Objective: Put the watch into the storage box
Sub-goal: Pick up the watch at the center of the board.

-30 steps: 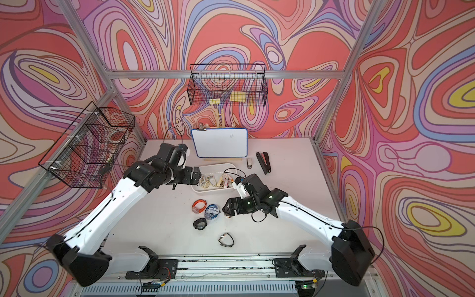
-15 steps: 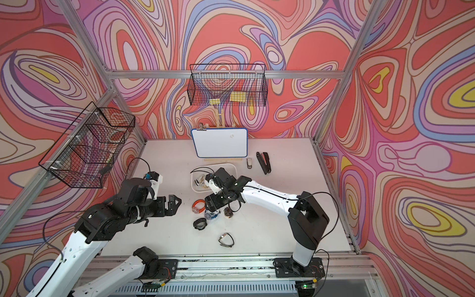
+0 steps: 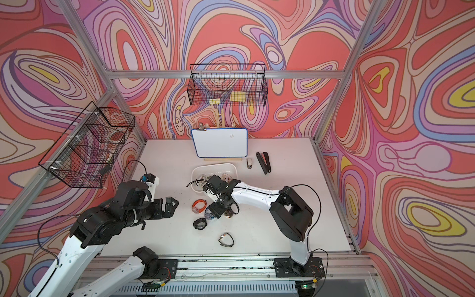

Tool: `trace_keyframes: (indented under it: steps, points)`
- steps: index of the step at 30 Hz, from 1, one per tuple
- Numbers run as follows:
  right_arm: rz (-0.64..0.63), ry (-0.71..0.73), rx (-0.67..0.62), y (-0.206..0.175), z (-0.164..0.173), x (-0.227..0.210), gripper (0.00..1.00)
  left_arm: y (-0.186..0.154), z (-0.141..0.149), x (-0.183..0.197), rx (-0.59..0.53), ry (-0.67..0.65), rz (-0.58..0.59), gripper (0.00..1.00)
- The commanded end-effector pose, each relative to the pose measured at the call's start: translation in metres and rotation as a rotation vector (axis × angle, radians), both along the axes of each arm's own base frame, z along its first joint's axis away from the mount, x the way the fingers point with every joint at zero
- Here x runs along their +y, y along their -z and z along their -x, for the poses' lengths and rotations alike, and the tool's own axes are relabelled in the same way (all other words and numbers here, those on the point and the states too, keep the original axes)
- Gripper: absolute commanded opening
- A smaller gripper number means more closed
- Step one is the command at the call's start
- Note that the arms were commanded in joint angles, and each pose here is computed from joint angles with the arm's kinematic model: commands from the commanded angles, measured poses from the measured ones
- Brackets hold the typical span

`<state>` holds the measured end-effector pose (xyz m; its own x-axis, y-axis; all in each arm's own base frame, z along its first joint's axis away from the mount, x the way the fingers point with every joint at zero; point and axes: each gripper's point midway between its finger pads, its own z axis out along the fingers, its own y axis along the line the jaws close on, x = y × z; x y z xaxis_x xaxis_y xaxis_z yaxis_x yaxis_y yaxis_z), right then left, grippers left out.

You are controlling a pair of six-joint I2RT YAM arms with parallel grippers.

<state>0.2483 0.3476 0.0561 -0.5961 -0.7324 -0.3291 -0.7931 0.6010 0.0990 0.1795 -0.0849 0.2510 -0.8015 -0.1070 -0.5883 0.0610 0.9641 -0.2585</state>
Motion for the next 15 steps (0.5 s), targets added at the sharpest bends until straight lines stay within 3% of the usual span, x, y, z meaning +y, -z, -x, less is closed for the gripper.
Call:
trace_keyframes:
  steps: [1,10,15]
  points:
    - [0.030,-0.021,-0.051,0.007,-0.009,0.007,0.64,0.010,0.003,0.008,0.030,-0.015,-0.046,0.97]
    - [0.055,0.013,-0.131,0.012,-0.020,0.015,0.52,0.008,0.001,0.013,0.018,-0.031,-0.070,0.96]
    - [0.065,0.048,-0.173,0.008,-0.024,0.015,0.52,0.007,0.000,0.014,0.011,-0.034,-0.078,0.96]
